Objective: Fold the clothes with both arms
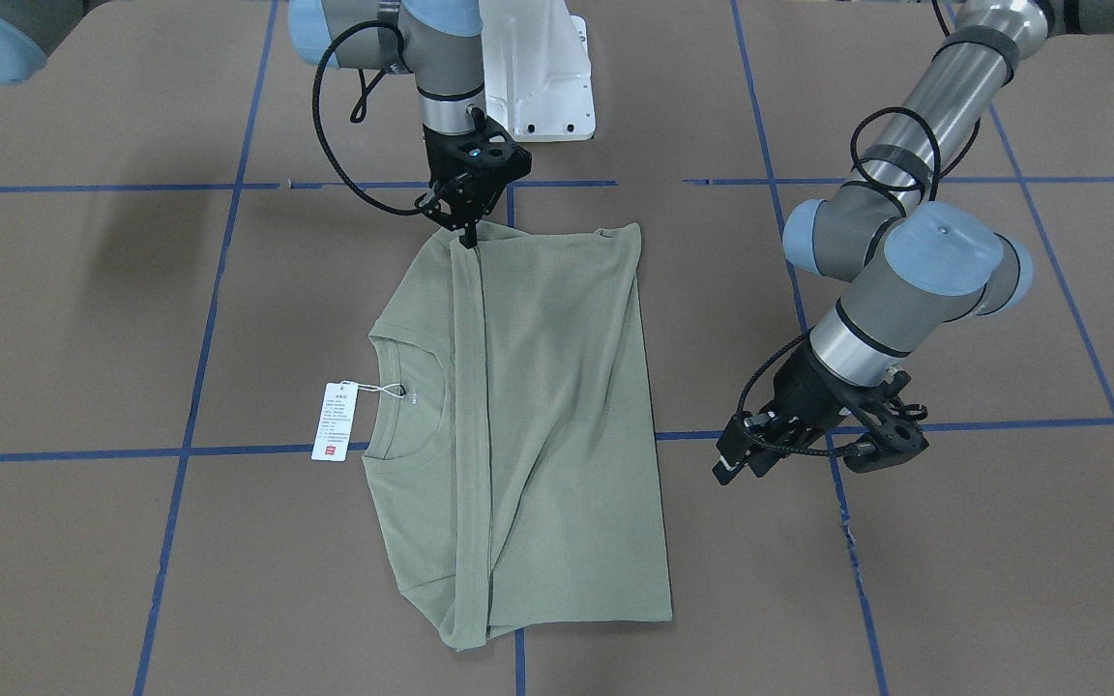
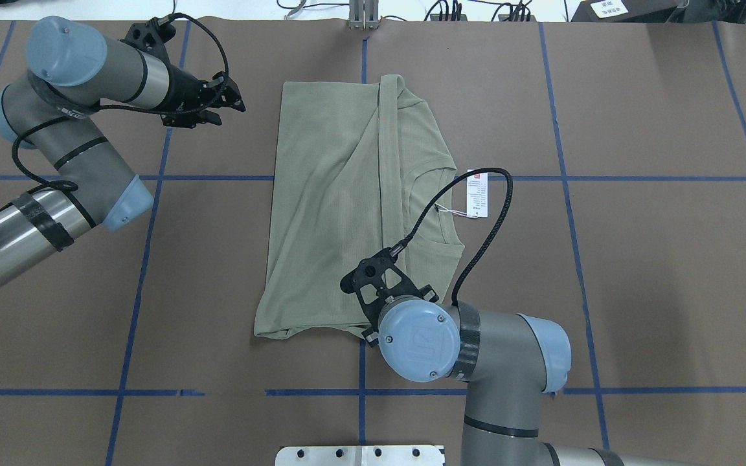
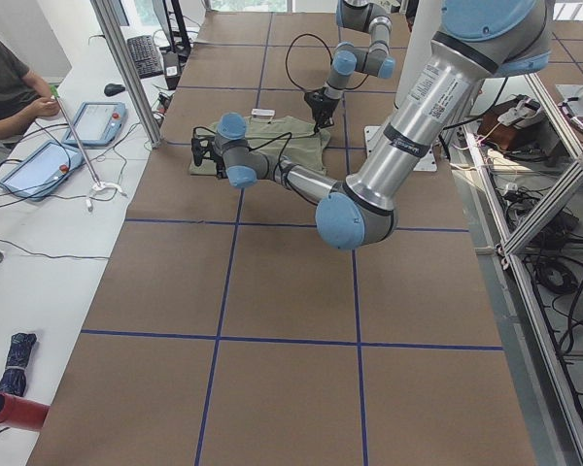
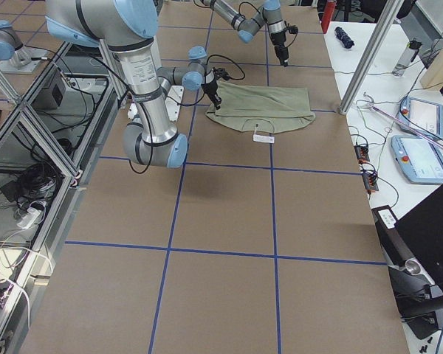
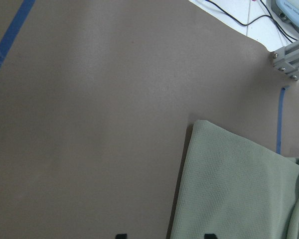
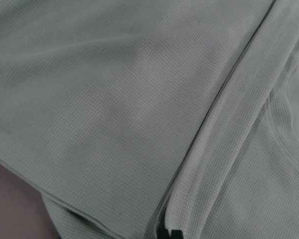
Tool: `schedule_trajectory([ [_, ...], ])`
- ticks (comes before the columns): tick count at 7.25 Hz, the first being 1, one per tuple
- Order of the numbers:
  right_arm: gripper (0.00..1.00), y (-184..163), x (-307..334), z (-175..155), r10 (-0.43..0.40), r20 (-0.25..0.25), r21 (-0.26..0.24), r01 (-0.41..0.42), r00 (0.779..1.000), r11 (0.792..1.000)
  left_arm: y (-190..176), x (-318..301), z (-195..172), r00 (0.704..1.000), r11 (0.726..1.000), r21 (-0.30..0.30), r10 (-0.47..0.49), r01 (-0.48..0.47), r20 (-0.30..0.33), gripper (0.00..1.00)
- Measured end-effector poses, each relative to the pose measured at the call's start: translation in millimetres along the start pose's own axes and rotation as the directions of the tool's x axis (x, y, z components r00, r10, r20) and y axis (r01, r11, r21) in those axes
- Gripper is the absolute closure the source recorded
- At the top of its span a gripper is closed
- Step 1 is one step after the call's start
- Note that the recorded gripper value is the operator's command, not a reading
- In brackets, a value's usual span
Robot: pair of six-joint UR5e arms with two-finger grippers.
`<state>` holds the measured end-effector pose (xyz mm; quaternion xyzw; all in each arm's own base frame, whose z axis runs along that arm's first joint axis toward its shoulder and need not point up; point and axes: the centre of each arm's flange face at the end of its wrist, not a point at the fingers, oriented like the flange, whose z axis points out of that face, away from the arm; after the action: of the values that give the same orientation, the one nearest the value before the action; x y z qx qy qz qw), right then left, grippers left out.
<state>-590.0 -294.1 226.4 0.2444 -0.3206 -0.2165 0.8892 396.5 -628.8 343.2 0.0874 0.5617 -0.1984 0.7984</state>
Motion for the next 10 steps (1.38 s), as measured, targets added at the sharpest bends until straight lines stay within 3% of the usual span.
schedule_trajectory([
  [2,1.00,-2,33,-11,0.025,-0.001,0.009,-0.025,1.000,1.000,0,1,0,1.000,1.000,0.000,-0.003,0.003,-0.002,0.40],
  [5,1.00,81,58,-5,0.120,-0.061,-0.006,-0.121,0.991,0.993,0,6,-1,1.000,1.000,0.000,-0.001,0.001,-0.008,0.40],
  [6,0.73,95,52,-9,0.158,-0.061,0.001,-0.158,0.986,0.987,0,7,-1,1.000,1.000,0.001,0.000,0.000,-0.009,0.40],
  [7,0.01,102,51,-14,0.177,-0.057,0.005,-0.177,0.983,0.984,0,8,-2,1.000,1.000,0.001,0.000,0.000,-0.010,0.40],
  [10,0.00,100,48,-31,0.213,-0.024,0.018,-0.213,0.977,0.977,0,10,-2,1.000,1.000,0.001,0.001,-0.001,-0.013,0.40],
])
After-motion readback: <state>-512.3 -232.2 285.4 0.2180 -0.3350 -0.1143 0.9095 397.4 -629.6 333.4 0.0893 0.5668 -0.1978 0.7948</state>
